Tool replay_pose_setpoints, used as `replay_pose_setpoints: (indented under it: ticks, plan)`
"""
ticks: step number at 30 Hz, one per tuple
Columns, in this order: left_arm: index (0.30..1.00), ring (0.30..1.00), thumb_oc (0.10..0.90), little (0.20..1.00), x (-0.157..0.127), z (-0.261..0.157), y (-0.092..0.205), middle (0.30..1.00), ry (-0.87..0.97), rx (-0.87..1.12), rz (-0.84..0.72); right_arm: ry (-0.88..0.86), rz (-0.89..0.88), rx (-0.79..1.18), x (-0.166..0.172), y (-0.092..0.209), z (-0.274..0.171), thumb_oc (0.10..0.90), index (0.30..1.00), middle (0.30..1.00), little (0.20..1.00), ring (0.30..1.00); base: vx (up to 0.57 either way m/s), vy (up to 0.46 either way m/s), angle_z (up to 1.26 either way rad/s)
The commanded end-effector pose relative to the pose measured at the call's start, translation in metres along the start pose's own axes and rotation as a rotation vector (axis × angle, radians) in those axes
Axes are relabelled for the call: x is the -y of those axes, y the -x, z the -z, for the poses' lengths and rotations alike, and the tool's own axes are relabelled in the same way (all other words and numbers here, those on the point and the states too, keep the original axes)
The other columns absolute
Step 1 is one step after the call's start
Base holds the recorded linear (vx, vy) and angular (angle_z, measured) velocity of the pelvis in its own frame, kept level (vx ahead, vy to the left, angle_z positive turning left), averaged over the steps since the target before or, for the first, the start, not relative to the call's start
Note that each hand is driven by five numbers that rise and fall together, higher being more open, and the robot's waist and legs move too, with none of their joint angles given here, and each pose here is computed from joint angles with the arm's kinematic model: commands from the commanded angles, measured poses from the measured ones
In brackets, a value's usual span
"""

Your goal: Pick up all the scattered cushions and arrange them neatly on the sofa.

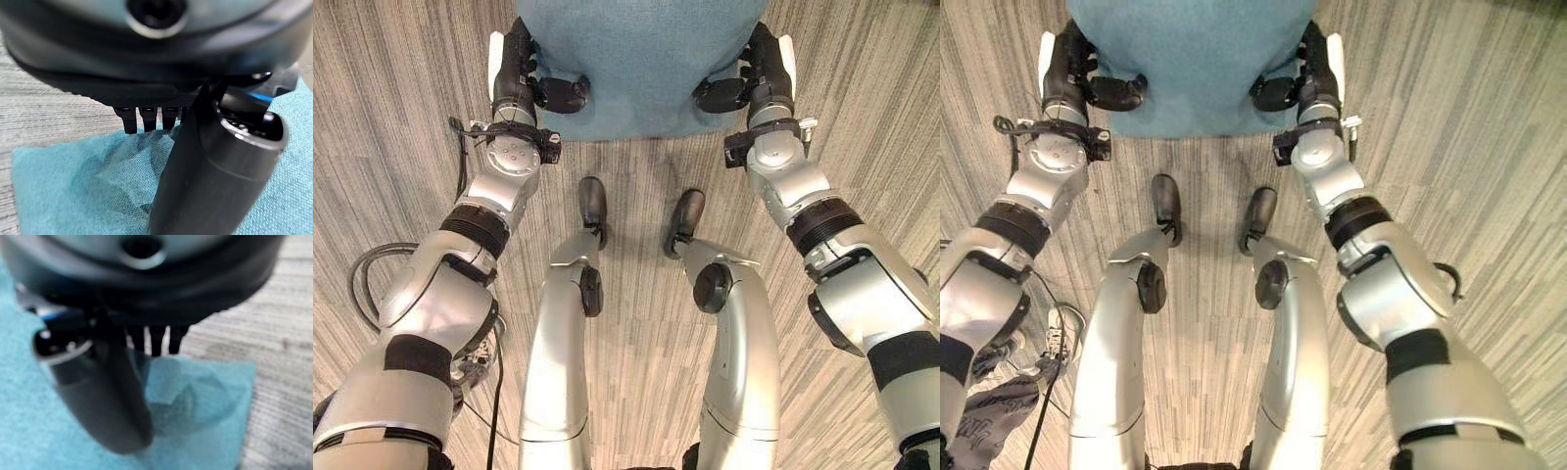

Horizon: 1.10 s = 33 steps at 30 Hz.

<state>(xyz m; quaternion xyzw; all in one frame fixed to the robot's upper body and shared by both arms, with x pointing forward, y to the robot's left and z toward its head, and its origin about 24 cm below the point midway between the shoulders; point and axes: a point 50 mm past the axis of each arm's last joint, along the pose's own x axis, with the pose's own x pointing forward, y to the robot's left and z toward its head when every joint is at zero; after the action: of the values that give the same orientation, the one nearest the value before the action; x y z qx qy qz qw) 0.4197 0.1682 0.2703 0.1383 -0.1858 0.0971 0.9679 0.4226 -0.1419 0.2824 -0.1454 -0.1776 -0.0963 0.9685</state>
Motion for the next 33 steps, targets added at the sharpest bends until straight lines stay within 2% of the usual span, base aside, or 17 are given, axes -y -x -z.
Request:
replay_pose_setpoints:
  ticks: [1, 9, 16, 25, 33]
  plan:
    - [0.3, 0.3, 0.4, 0.3, 0.078, -0.026, 0.023, 0.3, 0.216, 0.11, 0.239, -0.238, -0.221, 0.327, -0.065, 0.023, -0.078, 0.4, 0.3, 0.3, 0.3, 0.3, 0.0, -0.006, -0.04]
    - [0.3, 0.3, 0.4, 0.3, 0.074, -0.043, 0.028, 0.3, 0.3, 0.194, 0.229, -0.384, -0.226, 0.349, -0.075, 0.037, -0.078, 0.4, 0.3, 0.3, 0.3, 0.3, -0.01, -0.003, 0.0]
    - [0.3, 0.3, 0.4, 0.3, 0.067, -0.057, 0.037, 0.3, 0.455, 0.266, 0.189, -0.381, -0.224, 0.457, -0.076, 0.05, -0.092, 0.4, 0.3, 0.3, 0.3, 0.3, -0.06, 0.006, 0.0]
    - [0.3, 0.3, 0.4, 0.3, 0.064, -0.013, 0.068, 0.3, 0.509, 0.194, 0.165, -0.4, -0.223, 0.553, -0.062, 0.079, -0.077, 0.4, 0.3, 0.3, 0.3, 0.3, -0.09, 0.003, 0.0]
    - [0.3, 0.3, 0.4, 0.3, 0.059, 0.038, 0.11, 0.3, 0.532, 0.093, 0.177, -0.497, -0.233, 0.396, -0.048, 0.106, -0.01, 0.4, 0.3, 0.3, 0.3, 0.3, -0.06, -0.021, 0.04]
